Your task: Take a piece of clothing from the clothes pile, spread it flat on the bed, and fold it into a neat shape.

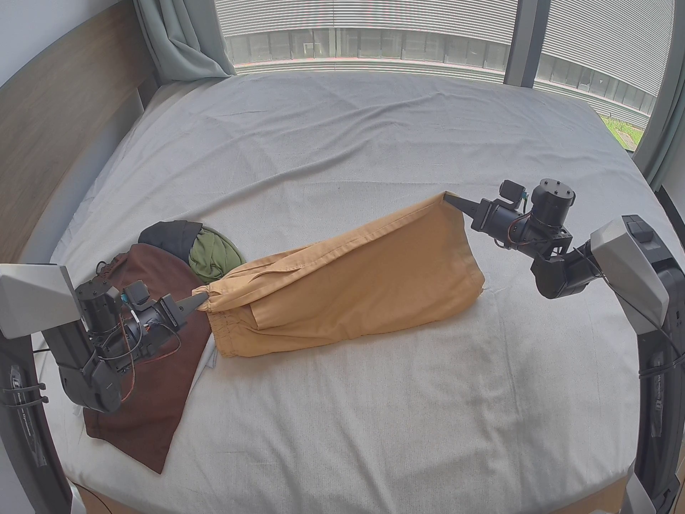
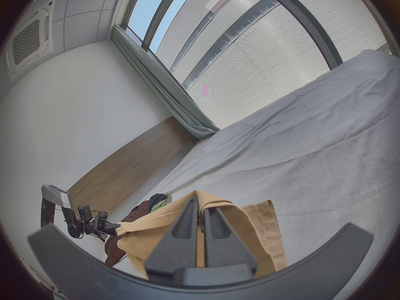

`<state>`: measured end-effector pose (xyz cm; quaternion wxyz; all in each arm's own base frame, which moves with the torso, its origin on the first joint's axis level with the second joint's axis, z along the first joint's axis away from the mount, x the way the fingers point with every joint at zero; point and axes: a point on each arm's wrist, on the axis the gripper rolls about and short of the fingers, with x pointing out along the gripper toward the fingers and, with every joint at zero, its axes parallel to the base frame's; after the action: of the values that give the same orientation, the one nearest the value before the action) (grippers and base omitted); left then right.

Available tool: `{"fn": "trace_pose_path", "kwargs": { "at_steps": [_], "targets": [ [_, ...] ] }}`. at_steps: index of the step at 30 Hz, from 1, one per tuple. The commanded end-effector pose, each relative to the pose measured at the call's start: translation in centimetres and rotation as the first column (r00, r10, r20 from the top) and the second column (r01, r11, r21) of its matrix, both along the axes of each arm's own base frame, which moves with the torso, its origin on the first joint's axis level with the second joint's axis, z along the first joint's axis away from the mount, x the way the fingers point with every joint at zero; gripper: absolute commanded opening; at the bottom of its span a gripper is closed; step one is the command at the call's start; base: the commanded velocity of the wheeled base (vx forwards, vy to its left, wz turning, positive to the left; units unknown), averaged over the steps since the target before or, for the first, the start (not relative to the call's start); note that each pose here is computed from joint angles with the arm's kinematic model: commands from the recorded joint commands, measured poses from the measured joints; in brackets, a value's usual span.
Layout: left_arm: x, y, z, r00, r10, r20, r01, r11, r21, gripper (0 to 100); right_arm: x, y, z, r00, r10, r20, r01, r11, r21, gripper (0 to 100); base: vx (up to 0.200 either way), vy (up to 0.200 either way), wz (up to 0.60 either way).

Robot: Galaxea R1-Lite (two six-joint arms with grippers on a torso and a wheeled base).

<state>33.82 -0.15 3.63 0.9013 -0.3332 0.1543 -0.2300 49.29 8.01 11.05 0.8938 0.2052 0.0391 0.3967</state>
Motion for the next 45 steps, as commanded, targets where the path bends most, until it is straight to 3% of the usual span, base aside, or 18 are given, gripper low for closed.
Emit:
{"fn": "trace_pose_path", "kwargs": {
  "at_steps": [1,30,31,33,34,45],
  "targets": [
    [0.6,0.0,-0.6,1.0,0.0,-0.005,0.0,1.0,-0.005,0,0.8,0.2,-1.8,1.0,0.003,-0.024,-0.004,1.0,-0.004,0,0.0,0.0,0.0],
    [2.6,-0.4,-2.4,0.999,0.039,-0.016,-0.039,0.999,-0.019,0,2.7,1.0,-3.8,0.999,0.0,-0.033,0.0,1.0,-0.006,0,0.0,0.0,0.0],
    [2.7,-0.4,-2.3,0.999,0.039,-0.014,-0.039,0.999,-0.02,0,2.8,1.0,-3.8,0.999,0.0,-0.033,0.0,1.0,-0.006,100,0.0,0.0,0.0],
    [2.7,-0.3,-2.2,0.999,0.041,-0.009,-0.041,0.999,-0.021,0,2.8,1.0,-3.6,1.0,0.0,-0.026,0.0,1.0,-0.004,100,0.0,0.0,0.0],
    [2.8,-0.2,-2.2,0.999,0.043,-0.007,-0.043,0.999,-0.023,100,2.9,1.0,-3.3,1.0,-0.001,-0.013,0.001,1.0,-0.003,100,0.0,0.0,0.0],
    [3.0,0.3,0.0,0.995,0.087,0.038,-0.084,0.994,-0.063,100,2.8,0.9,-2.2,1.0,-0.02,0.003,0.02,1.0,0.002,100,0.0,0.0,0.0]
  ]
}}
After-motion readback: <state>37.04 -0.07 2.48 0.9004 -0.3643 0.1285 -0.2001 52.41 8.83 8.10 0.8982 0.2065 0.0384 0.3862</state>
